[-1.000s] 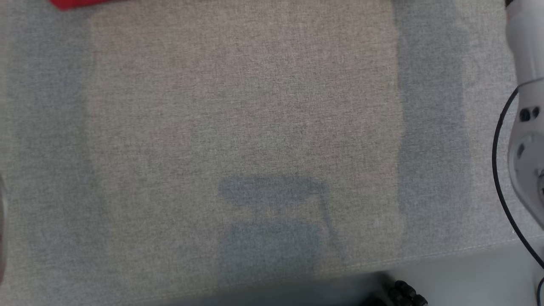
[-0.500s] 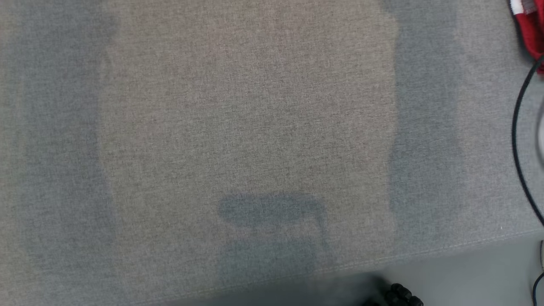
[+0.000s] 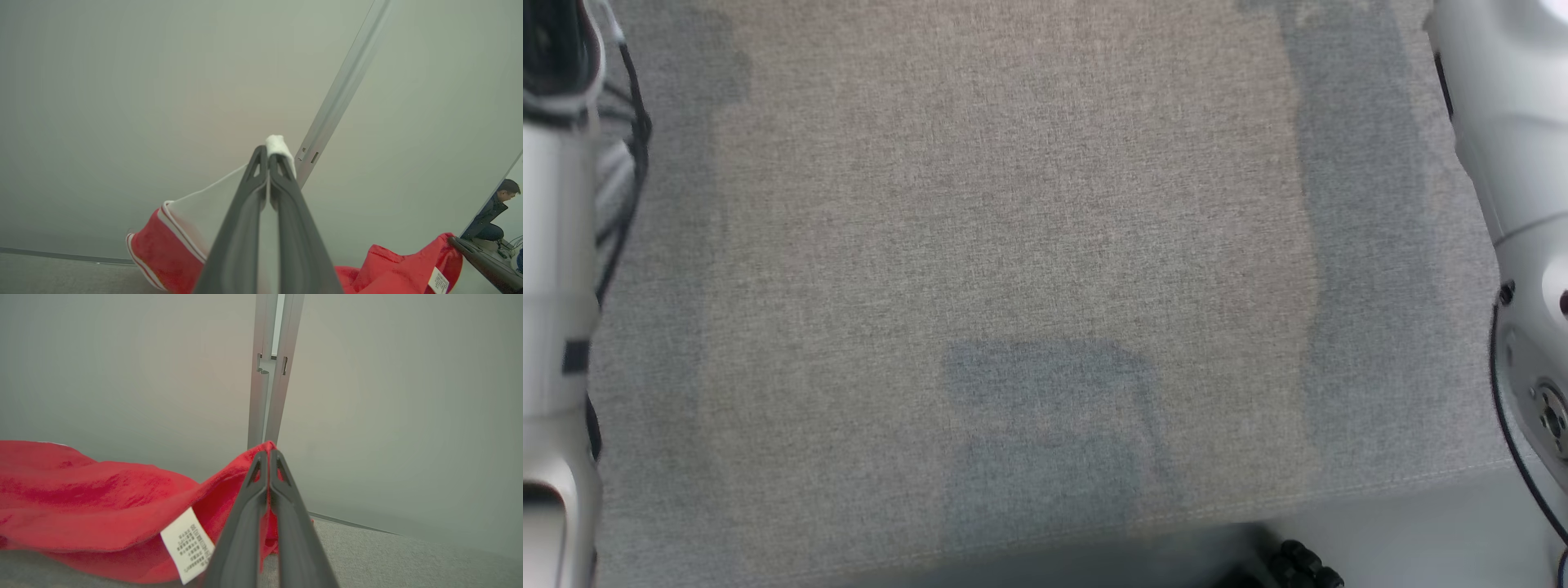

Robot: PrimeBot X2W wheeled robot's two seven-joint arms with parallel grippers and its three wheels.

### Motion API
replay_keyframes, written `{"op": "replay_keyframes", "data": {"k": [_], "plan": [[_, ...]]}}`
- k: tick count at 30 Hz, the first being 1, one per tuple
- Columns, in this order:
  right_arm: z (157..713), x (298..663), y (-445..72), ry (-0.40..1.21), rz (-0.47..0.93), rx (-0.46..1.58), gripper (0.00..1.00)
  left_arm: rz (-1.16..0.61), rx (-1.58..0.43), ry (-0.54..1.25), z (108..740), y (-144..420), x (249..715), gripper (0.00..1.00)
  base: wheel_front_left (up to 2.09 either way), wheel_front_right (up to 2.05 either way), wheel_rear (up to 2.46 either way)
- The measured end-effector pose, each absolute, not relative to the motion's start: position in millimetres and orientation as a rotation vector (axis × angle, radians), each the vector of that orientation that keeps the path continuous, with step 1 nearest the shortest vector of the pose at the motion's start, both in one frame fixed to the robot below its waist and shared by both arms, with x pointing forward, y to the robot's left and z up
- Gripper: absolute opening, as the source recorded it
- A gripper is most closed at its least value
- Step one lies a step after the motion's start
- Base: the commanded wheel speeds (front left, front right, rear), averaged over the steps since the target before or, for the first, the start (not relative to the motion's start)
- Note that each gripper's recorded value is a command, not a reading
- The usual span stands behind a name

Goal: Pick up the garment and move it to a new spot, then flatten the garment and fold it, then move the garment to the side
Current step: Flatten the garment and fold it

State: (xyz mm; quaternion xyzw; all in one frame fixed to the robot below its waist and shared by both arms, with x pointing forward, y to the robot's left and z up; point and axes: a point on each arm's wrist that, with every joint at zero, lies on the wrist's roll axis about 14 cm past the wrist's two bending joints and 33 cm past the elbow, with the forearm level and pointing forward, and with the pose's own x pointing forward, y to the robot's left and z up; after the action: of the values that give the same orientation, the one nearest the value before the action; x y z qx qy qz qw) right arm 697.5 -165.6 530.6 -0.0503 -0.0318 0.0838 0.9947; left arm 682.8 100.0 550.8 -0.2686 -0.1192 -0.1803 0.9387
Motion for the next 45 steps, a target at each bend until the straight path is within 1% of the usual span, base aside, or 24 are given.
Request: {"op": "replay_keyframes", "data": {"k": [1, 4, 5, 9, 16, 24, 29, 39, 45], "plan": [[530.6, 697.5, -165.6, -0.064, 0.168, -0.101, 0.00, -0.368, -0.549, -0.243, 550.8, 100.0, 682.8, 0.00, 0.00, 0.00, 0.00], [518.7, 682.8, -179.2, -0.004, 0.161, -0.127, 0.00, -0.342, -0.565, -0.202, 535.2, 109.6, 661.5, 0.00, 0.00, 0.00, 0.00], [514.3, 672.9, -185.0, 0.039, 0.159, -0.144, 0.00, -0.321, -0.577, -0.181, 528.2, 115.4, 645.4, 0.00, 0.00, 0.00, 0.00], [502.5, 648.8, -192.0, 0.136, 0.163, -0.171, 0.00, -0.269, -0.610, -0.107, 507.7, 122.3, 608.2, 0.00, 0.00, 0.00, 0.00], [476.2, 595.1, -195.9, 0.322, 0.187, -0.221, 0.00, -0.169, -0.640, -0.003, 482.2, 133.9, 538.9, 0.00, 0.00, 0.00, 0.00], [459.0, 529.6, -205.0, 0.467, 0.203, -0.266, 0.00, -0.037, -0.678, 0.057, 466.2, 153.6, 458.9, 0.00, 0.00, 0.00, 0.00], [455.3, 495.4, -219.5, 0.554, 0.176, -0.271, 0.00, -0.002, -0.648, 0.071, 464.0, 160.5, 417.3, 0.00, 0.00, 0.00, 0.00], [453.7, 444.1, -220.8, 0.632, 0.185, -0.225, 0.00, 0.047, -0.633, 0.056, 468.5, 164.6, 367.8, 0.00, 0.00, 0.00, 0.00], [453.2, 420.0, -232.8, 0.635, 0.161, -0.180, 0.00, 0.070, -0.624, 0.074, 461.8, 164.8, 347.6, 0.00, 0.00, 0.00, 0.00]]}}
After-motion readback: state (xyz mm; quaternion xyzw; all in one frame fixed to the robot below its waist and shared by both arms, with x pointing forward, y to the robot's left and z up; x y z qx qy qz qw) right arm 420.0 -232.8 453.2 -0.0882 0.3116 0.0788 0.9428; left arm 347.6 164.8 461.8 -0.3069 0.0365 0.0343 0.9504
